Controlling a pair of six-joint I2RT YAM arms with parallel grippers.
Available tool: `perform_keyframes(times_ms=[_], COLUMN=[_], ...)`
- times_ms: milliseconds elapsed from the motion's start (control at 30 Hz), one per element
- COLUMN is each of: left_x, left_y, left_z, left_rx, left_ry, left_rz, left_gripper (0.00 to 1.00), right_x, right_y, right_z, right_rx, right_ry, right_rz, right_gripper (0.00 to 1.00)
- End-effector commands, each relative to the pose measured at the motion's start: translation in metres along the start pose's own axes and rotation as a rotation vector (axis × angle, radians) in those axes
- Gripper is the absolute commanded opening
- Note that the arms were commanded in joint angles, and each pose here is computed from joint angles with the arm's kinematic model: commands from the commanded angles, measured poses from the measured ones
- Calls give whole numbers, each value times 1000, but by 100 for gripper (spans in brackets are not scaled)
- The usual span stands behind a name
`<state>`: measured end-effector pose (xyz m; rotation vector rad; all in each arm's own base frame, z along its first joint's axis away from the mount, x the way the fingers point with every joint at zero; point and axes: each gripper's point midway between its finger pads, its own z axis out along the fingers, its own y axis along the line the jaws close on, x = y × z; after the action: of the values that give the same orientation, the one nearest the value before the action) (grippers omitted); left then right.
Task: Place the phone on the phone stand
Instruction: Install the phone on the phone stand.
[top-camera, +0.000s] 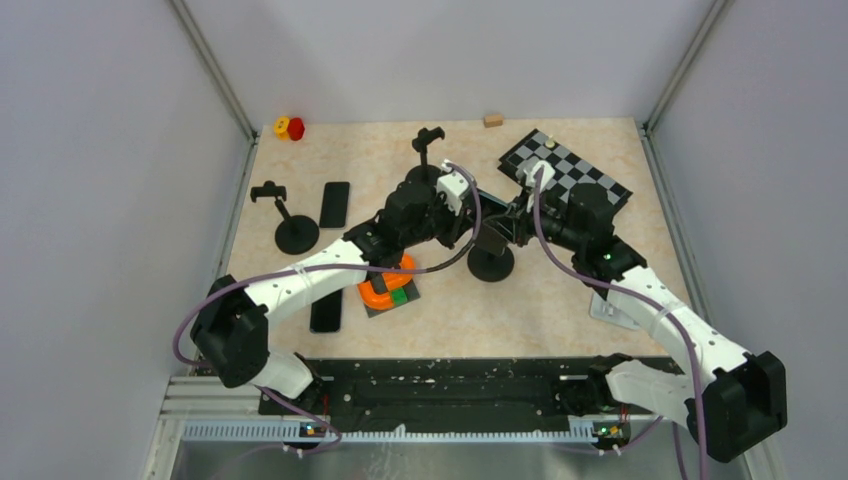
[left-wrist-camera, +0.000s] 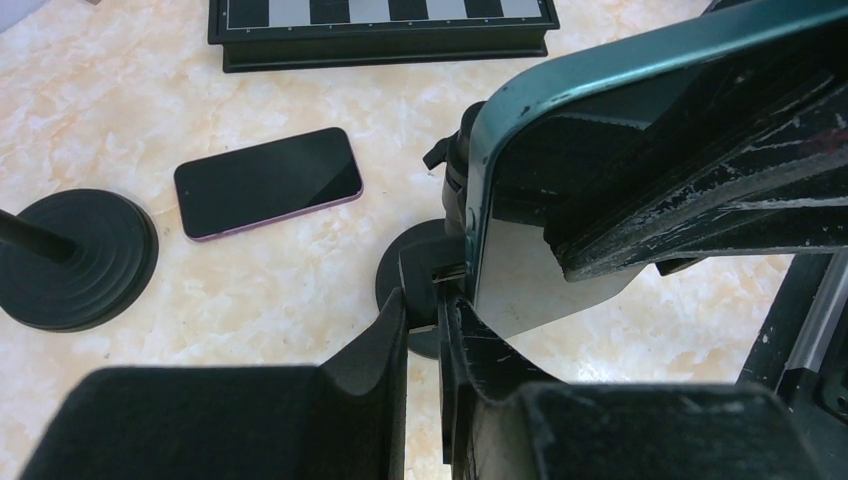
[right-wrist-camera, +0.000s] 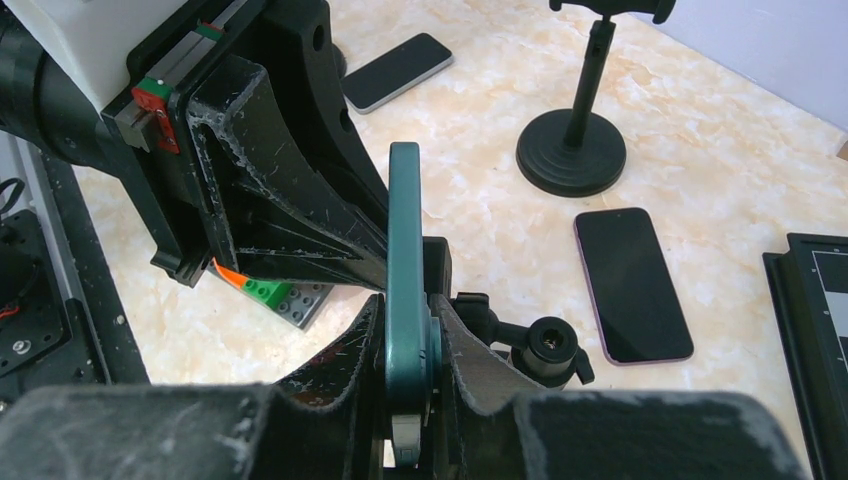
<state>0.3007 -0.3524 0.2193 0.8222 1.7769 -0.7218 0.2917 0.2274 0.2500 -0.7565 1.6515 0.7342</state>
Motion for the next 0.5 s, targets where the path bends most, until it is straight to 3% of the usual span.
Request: perform_keyframes(times_ms=[0, 467], left_x=[12, 17], left_y=[-72, -88], left_z=[-17, -22], left_rx=[321, 417], left_ry=[75, 79], left_rz=[-3, 16], left_gripper=[0, 0], right_x=[24, 13], right_y=[-73, -73], right_z=[-9, -5], right_rx=[336, 335], right_ry=[79, 15], right_rz=[-78, -119], right_gripper=[0, 0])
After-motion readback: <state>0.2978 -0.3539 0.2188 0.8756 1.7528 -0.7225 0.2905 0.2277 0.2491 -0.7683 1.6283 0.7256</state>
